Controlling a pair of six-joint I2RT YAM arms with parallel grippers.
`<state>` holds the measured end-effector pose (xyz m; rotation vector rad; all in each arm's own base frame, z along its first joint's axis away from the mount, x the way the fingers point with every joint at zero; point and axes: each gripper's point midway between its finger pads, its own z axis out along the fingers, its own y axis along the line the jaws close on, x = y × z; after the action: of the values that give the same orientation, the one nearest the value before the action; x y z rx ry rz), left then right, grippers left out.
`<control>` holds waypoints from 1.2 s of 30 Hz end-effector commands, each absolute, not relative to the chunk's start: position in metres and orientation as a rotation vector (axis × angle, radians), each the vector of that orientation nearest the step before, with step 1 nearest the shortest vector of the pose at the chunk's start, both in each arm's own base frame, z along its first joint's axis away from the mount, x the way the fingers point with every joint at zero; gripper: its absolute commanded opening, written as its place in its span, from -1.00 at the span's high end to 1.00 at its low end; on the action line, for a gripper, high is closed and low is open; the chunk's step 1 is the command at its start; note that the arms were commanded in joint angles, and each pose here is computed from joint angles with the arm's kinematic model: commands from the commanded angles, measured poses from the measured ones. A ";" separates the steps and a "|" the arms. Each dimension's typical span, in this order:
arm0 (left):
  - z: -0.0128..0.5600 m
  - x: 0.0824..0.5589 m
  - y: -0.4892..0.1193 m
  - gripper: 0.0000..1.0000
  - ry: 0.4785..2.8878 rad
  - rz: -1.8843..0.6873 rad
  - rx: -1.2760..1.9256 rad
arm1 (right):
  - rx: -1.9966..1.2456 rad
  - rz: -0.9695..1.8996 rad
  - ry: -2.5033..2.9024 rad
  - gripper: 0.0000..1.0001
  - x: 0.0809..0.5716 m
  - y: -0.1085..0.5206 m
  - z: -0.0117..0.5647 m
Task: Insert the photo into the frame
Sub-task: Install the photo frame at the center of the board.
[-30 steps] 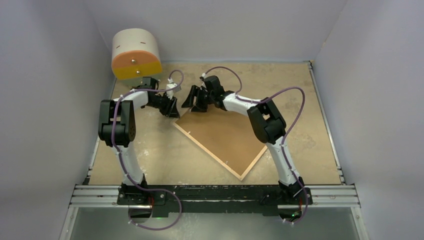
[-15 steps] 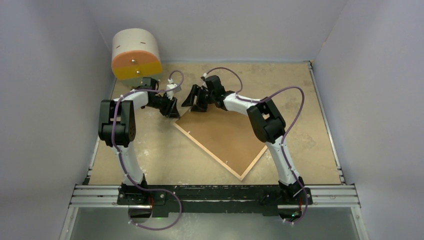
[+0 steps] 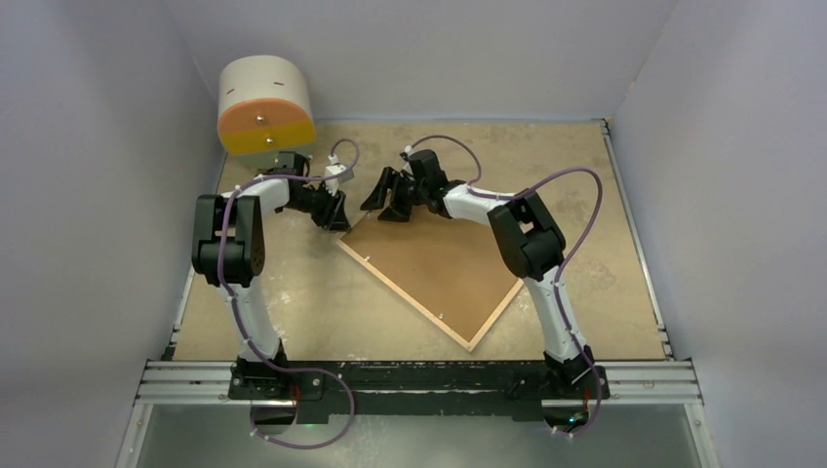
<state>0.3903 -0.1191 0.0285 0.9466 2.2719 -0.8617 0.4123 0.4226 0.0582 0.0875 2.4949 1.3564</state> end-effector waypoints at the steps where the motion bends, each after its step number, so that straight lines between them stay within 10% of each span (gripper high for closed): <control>1: 0.022 0.377 -0.116 0.36 2.303 -0.842 0.990 | 0.095 1.261 2.489 -0.40 0.420 0.408 0.059; 36: 0.029 0.361 -0.127 0.44 2.270 -0.973 1.013 | 0.133 1.556 2.549 -0.35 0.397 0.461 0.048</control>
<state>0.3840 -0.1176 0.0264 0.9771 2.2630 -0.8756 0.4166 0.4477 0.0587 0.1856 2.4930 1.5352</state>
